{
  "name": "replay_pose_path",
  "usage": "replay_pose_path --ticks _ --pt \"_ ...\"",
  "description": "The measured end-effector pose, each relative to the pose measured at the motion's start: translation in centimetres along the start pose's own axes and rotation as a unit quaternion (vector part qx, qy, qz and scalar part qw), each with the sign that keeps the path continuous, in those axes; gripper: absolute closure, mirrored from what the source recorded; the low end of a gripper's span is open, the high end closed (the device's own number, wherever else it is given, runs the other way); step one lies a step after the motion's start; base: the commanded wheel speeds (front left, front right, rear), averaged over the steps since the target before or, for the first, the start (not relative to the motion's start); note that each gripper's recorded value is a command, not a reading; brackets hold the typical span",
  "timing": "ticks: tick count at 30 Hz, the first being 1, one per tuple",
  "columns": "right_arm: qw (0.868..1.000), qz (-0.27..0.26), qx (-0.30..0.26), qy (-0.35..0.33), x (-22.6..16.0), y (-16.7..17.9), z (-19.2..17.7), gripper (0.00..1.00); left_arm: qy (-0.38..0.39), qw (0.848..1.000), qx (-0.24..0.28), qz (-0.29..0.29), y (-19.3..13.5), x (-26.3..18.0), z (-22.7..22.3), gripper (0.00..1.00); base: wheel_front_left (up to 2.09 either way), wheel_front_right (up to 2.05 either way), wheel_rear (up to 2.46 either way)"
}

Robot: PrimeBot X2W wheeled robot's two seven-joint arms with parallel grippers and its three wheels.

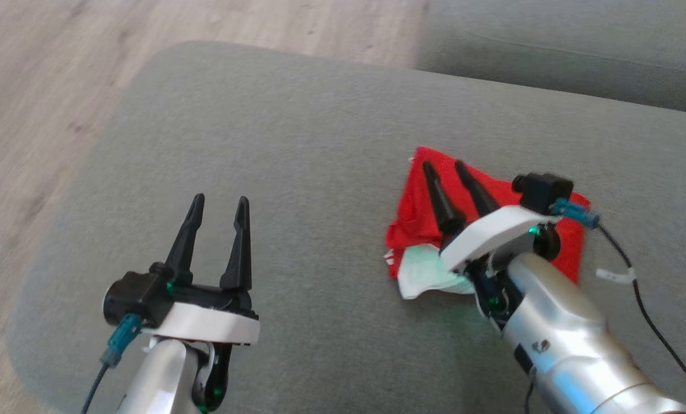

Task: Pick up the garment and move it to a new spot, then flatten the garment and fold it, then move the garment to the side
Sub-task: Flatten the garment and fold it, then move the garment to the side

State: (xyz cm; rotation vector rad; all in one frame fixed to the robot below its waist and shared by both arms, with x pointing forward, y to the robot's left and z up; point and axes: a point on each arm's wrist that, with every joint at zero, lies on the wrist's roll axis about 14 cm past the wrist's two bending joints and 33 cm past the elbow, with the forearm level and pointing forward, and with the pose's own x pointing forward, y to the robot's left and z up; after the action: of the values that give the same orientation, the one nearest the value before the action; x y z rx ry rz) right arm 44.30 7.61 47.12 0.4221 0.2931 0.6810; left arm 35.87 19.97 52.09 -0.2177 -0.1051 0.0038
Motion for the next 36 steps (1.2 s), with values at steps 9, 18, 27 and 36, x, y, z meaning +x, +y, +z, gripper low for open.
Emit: replay_pose_path --ticks 9,18,27,36 --pt "0.978 -0.124 -0.098 -0.133 -6.5 -7.8 8.6 0.0 -0.007 0.998 -0.012 -0.06 -4.0 2.2 0.1 0.0 0.0 0.0 0.0" --pt "0.931 -0.267 -0.183 -0.17 -18.0 -13.9 9.5 0.0 0.006 0.993 -0.034 -0.112 -8.2 3.2 -1.2 0.0 0.0 0.0 0.0" --pt "0.915 -0.329 -0.167 -0.165 -23.7 -15.2 6.7 0.0 0.024 0.991 -0.043 -0.126 -9.9 3.7 -2.6 0.0 0.0 0.0 0.0" --pt "0.923 -0.313 -0.145 -0.17 -22.9 -14.3 6.2 0.0 0.043 0.992 -0.037 -0.113 -8.9 3.1 -3.9 0.0 0.0 0.0 0.0"
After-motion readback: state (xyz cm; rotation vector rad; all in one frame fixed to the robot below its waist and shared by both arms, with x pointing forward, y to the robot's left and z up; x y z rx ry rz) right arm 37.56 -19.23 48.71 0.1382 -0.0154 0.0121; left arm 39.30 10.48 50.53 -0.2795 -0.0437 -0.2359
